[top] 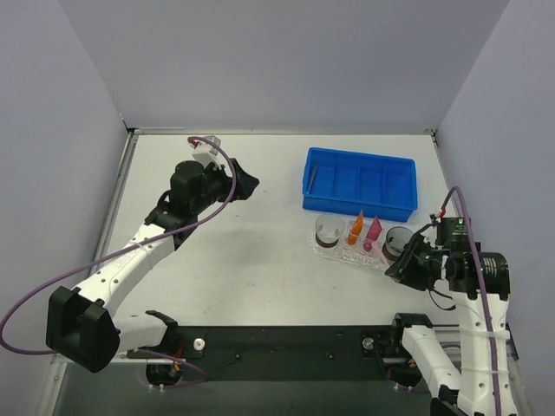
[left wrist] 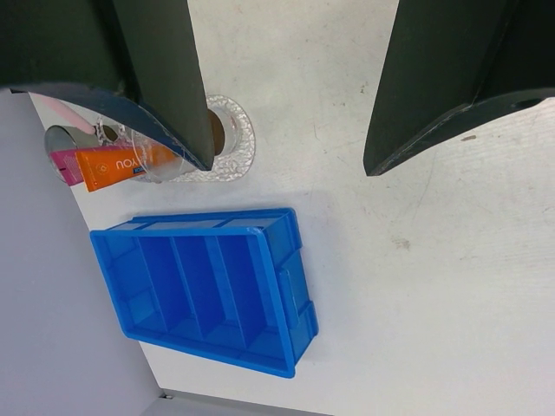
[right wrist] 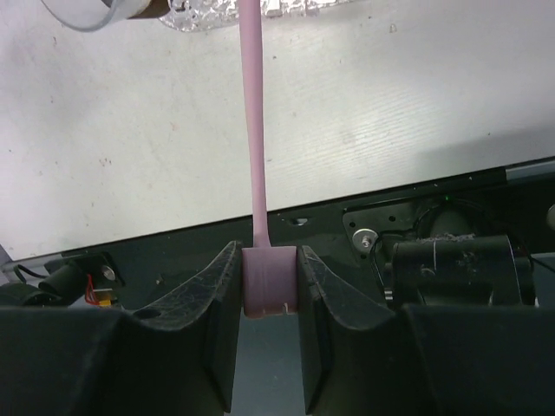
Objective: Prepare toiletry sets of a toothbrush and toothpaste on the tray
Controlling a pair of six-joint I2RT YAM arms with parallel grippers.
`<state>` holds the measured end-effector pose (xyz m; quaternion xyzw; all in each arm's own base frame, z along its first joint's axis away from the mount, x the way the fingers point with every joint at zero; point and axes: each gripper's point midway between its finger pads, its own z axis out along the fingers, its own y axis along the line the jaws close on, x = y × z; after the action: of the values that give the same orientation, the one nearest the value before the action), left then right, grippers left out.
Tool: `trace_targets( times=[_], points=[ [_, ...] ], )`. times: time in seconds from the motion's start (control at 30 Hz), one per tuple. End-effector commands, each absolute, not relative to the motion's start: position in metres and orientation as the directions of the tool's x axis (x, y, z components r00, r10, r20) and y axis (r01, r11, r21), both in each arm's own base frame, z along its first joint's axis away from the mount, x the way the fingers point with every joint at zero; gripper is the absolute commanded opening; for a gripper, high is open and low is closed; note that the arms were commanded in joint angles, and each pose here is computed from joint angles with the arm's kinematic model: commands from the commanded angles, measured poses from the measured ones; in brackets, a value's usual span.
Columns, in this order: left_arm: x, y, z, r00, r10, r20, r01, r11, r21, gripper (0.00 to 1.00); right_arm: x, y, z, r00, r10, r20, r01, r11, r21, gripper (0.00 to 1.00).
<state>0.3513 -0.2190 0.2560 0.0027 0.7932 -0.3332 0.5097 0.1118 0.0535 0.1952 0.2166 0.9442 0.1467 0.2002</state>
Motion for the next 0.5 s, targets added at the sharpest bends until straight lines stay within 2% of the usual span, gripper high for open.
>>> trace_targets(
  times=[0.0, 0.47],
  points=[
    [0.356, -0.216, 0.277, -0.415, -0.381, -0.826, 0.345, 0.775, -0.53, 0.8, 0.122, 0.053, 0.201, -0.84, 0.443, -0.313, 0.306, 0.864, 0.401, 0.0],
    [0.36, -0.219, 0.276, -0.426, -0.36, -0.83, 0.353, 0.779, -0.518, 0.8, 0.124, 0.054, 0.188, -0.841, 0.476, -0.257, 0.339, 0.834, 0.436, 0.0]
  ],
)
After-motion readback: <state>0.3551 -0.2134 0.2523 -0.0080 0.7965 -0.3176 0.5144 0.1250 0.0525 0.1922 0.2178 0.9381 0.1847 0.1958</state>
